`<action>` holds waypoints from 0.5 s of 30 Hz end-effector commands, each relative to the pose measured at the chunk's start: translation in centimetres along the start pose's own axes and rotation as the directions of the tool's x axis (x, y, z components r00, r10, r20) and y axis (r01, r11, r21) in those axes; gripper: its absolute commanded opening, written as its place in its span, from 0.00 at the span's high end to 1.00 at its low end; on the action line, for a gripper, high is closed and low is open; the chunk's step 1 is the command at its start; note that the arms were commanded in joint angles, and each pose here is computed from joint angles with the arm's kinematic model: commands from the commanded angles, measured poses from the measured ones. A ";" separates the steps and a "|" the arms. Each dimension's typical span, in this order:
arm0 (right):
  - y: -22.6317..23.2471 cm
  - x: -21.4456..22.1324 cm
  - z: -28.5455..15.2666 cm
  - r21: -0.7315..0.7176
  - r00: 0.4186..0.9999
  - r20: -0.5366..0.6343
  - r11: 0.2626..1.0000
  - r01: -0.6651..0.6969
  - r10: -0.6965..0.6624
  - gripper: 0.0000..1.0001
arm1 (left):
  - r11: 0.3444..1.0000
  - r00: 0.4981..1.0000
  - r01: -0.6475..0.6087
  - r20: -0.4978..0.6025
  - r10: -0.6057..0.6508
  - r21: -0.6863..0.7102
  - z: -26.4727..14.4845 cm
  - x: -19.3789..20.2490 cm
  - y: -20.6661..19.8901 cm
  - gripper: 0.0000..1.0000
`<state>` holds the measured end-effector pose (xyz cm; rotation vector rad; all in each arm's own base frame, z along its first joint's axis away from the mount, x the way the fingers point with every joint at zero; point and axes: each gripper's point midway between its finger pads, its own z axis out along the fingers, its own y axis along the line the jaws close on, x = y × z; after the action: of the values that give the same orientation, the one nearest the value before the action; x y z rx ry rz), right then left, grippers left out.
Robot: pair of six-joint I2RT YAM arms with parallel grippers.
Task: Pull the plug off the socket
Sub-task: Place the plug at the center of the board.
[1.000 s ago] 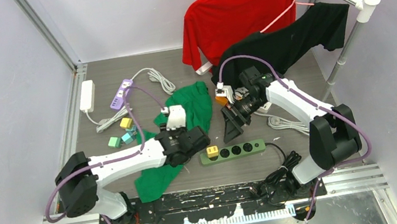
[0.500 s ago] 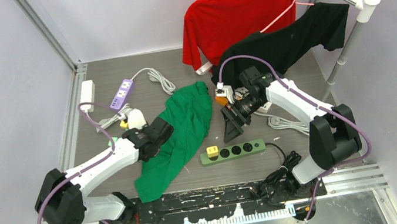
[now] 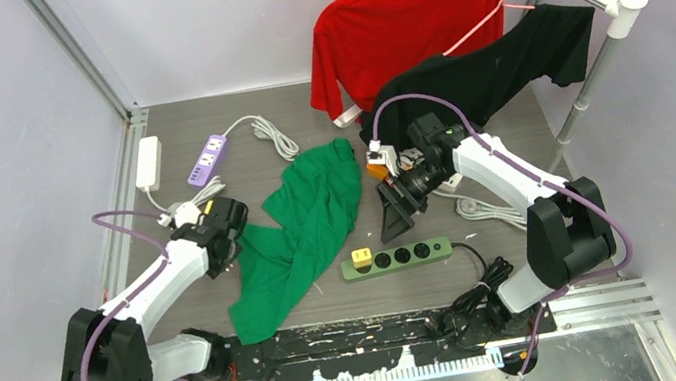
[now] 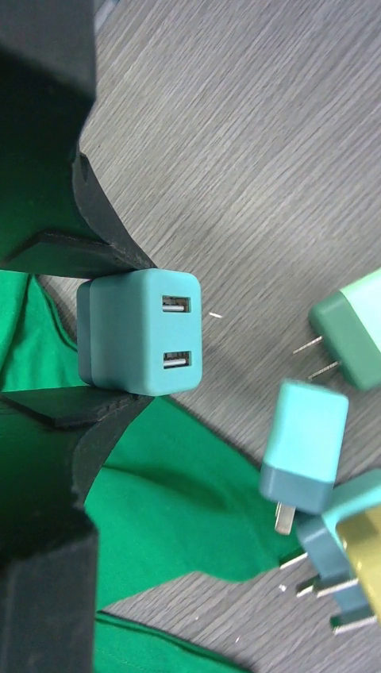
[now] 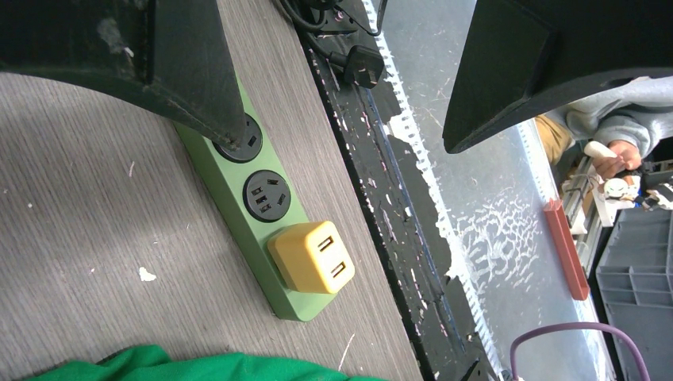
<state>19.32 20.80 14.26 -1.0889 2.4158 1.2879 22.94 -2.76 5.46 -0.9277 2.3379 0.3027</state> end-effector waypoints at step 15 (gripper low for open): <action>0.1 -0.5 -0.1 0.003 1.000 0.008 1.000 0.014 -0.014 0.01 | 0.988 0.976 0.153 -0.153 -0.153 -0.013 3.0 0.4 0.7 0.92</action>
<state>19.33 20.79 14.24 -1.0890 2.4165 1.2864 22.87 -1.44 2.93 -1.1470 2.3890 0.2087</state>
